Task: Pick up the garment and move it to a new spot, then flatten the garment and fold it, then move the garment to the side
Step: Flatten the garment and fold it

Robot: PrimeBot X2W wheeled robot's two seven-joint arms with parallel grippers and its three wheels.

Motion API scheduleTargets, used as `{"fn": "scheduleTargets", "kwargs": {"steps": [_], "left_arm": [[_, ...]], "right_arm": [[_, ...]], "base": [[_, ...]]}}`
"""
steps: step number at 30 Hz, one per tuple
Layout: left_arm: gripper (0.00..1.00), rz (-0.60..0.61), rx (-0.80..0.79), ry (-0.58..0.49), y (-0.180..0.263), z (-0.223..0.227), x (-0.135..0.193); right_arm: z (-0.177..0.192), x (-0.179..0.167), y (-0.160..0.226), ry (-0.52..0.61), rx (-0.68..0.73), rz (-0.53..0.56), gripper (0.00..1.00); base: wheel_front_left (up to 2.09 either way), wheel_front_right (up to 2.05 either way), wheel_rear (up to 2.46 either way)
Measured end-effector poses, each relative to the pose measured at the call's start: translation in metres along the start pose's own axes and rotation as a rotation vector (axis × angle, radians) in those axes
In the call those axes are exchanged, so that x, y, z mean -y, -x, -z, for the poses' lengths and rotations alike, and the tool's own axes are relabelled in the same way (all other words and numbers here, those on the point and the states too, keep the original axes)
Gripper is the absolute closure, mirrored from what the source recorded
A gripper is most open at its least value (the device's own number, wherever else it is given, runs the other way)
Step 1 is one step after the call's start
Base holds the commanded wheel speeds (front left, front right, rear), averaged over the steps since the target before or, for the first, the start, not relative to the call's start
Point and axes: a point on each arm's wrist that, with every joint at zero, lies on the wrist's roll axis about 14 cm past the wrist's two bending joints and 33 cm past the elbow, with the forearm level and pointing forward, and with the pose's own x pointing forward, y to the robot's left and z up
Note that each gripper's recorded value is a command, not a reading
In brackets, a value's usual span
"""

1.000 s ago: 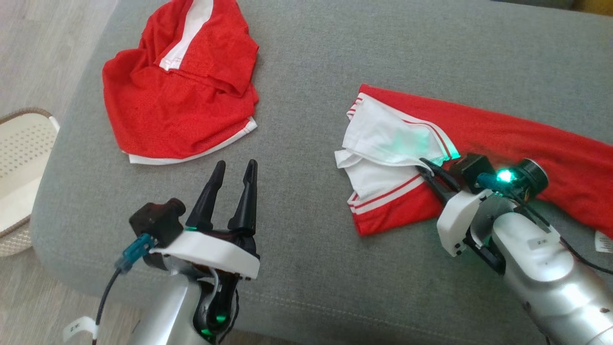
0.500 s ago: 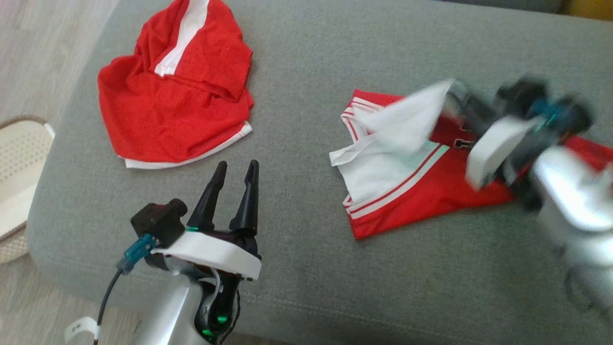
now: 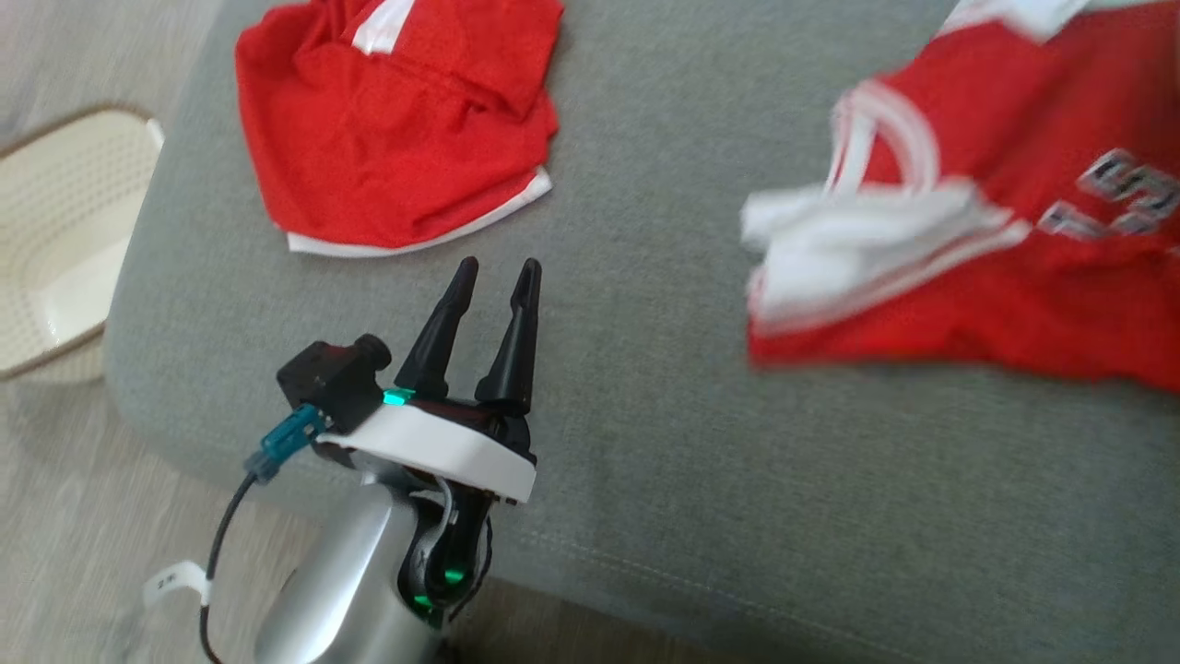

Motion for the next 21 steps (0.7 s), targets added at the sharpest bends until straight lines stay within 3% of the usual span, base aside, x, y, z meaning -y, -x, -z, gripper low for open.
{"fn": "scheduleTargets", "kwargs": {"steps": [3, 8, 14, 21], "left_arm": [[0.0, -0.026, -0.019, -0.003, 0.001, 0.006, -0.008], [0.0, -0.025, -0.021, -0.008, -0.003, 0.007, -0.008], [0.0, 0.032, 0.016, -0.017, -0.011, -0.003, 0.009], [0.0, 0.118, 0.073, 0.0, -0.013, -0.021, 0.039]], "right_arm": [[0.015, 0.015, -0.014, -0.036, -0.05, 0.042, 0.0], [0.027, 0.003, -0.013, -0.071, -0.05, 0.035, 0.0], [0.023, 0.01, 0.02, -0.123, 0.064, 0.078, 0.0], [0.026, -0.012, 0.075, -0.231, 0.194, 0.084, 0.0]], "base": [[0.0, 0.0, 0.0], [0.0, 0.0, 0.0], [0.0, 0.0, 0.0], [0.0, 0.0, 0.0]]}}
